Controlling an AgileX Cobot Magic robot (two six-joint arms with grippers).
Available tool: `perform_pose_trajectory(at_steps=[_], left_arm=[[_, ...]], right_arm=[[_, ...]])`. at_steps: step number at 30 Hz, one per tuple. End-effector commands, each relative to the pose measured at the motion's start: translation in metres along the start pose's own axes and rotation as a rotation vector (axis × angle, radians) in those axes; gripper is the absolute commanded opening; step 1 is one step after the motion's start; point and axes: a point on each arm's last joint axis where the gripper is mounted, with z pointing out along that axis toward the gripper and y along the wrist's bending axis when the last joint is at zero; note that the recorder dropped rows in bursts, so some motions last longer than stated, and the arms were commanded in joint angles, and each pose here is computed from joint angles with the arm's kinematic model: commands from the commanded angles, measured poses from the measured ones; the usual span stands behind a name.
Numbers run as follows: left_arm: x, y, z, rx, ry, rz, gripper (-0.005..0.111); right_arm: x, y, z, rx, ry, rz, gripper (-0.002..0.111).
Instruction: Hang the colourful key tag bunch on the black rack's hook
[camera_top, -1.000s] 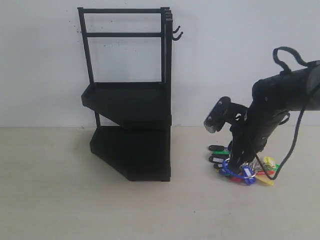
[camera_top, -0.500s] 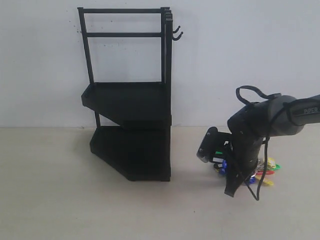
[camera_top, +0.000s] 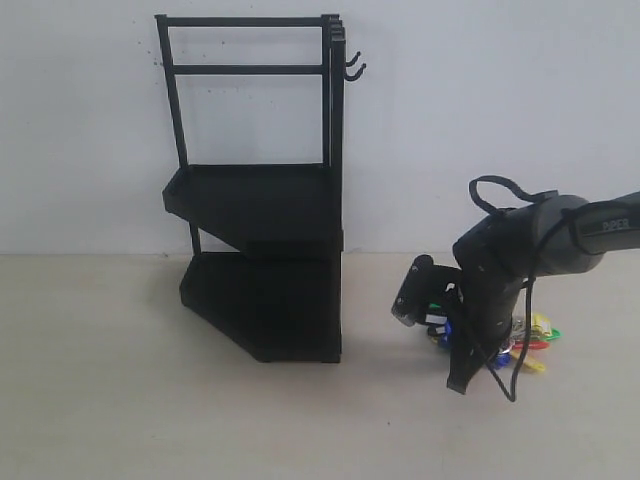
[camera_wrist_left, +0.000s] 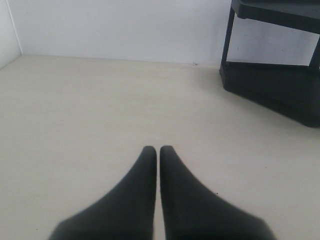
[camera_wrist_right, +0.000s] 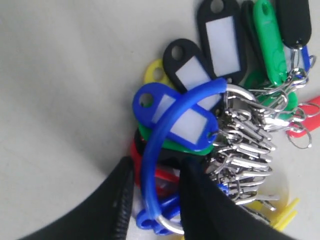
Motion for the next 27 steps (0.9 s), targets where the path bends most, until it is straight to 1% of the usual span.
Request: perform_pose_trajectory(at_steps=[1,2,3,7,10,12,16,17,18,19,20,21,23,25,27], left_arm=[[-0.001,0.000,0.000,-0.003,-0.008,-0.002,0.004],[-0.001,0.000,0.000,-0.003,-0.008,-0.002,0.004],[-0.001,0.000,0.000,-0.003,-0.008,-0.002,0.004],[-0.001,0.000,0.000,-0.003,-0.008,-0.002,0.004],[-0.001,0.000,0.000,-0.003,-0.008,-0.002,0.004],[-0.001,0.000,0.000,-0.003,-0.008,-0.002,0.004],[-0.001,0.000,0.000,-0.003,-0.008,-0.002,0.004],[-0.001,0.000,0.000,-0.003,-0.008,-0.002,0.004],[-0.001,0.000,0.000,-0.003,-0.008,-0.002,0.004],[-0.001,0.000,0.000,-0.003,-0.008,-0.002,0.004],[-0.001,0.000,0.000,-0.003,-0.008,-0.002,0.004],[-0.001,0.000,0.000,-0.003,-0.008,-0.002,0.004],[-0.001,0.000,0.000,-0.003,-0.008,-0.002,0.004],[-0.001,0.000,0.000,-0.003,-0.008,-0.002,0.004],[-0.001,0.000,0.000,-0.003,-0.008,-0.002,0.004]], right_arm=[[0.002,0.004,0.006,-0.018,0.027,0.001,0.015],[0.002,0.004,0.005,-0.017,0.028,0.001,0.006],[0.002,0.004,0.005,-0.018,0.030,0.003,0.000],[0.004,0.003,0.004,-0.018,0.045,-0.007,0.000],[0.000,-0.003,-0.006,0.009,0.007,0.048,0.000],[-0.004,-0.011,-0.021,0.046,-0.058,0.127,0.000],[-0.011,-0.032,-0.058,0.114,-0.217,0.365,0.000],[-0.009,-0.043,-0.075,0.134,-0.277,0.487,0.000],[-0.006,-0.048,-0.081,0.138,-0.296,0.545,0.000],[0.003,-0.060,-0.093,0.134,-0.334,0.703,0.000],[0.008,-0.066,-0.098,0.125,-0.353,0.773,0.000],[0.019,-0.076,-0.106,0.095,-0.381,0.900,0.000],[0.037,-0.091,-0.120,0.041,-0.431,1.061,0.000],[0.056,-0.103,-0.131,-0.015,-0.483,1.153,0.000],[0.074,-0.108,-0.140,-0.065,-0.538,1.190,0.000]])
